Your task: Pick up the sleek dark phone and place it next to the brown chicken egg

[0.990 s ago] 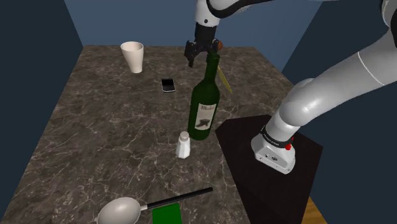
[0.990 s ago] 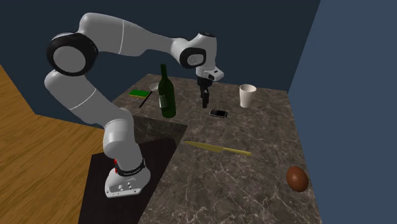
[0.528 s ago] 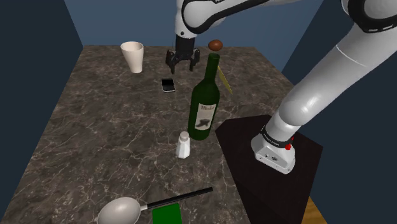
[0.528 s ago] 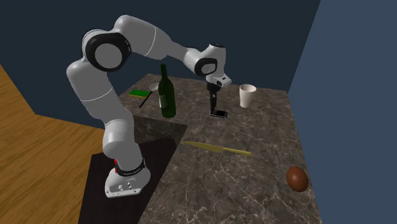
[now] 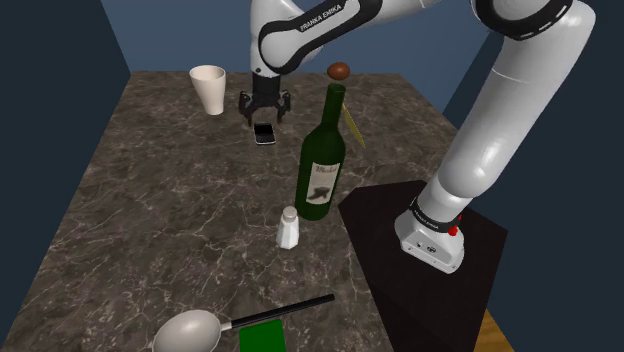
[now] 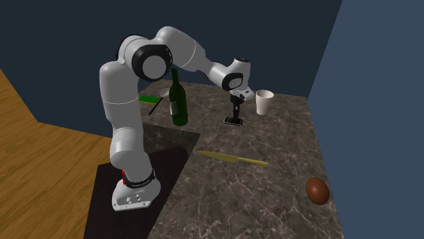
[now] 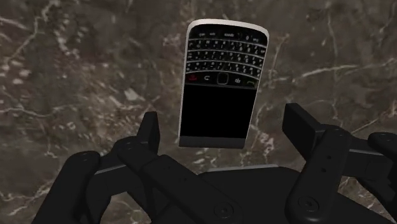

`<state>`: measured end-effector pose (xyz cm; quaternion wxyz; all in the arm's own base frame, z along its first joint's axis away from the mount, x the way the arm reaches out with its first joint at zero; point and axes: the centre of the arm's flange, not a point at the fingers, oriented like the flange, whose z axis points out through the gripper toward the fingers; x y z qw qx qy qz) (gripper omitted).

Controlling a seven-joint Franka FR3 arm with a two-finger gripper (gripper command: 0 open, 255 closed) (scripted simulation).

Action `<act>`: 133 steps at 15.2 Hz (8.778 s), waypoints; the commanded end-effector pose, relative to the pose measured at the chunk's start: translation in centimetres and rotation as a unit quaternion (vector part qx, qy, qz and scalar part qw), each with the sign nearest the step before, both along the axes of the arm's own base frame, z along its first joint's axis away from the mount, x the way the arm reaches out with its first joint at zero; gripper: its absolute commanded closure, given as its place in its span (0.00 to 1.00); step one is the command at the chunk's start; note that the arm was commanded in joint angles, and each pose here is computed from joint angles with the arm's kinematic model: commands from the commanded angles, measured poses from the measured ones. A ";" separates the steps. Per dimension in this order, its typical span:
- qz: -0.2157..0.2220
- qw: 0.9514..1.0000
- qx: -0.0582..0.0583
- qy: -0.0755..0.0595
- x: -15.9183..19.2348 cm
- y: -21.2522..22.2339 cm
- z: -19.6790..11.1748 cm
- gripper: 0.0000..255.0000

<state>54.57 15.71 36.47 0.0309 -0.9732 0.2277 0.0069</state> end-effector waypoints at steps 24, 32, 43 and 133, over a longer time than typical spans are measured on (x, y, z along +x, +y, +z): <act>-0.002 1.000 0.000 0.000 0.2 0.3 -3.4 1.00; -0.002 1.000 0.000 0.000 0.2 0.3 0.8 1.00; -0.002 1.000 0.000 0.000 0.2 0.3 6.6 1.00; -0.002 1.000 0.000 0.000 -2.8 -55.2 -2.1 0.00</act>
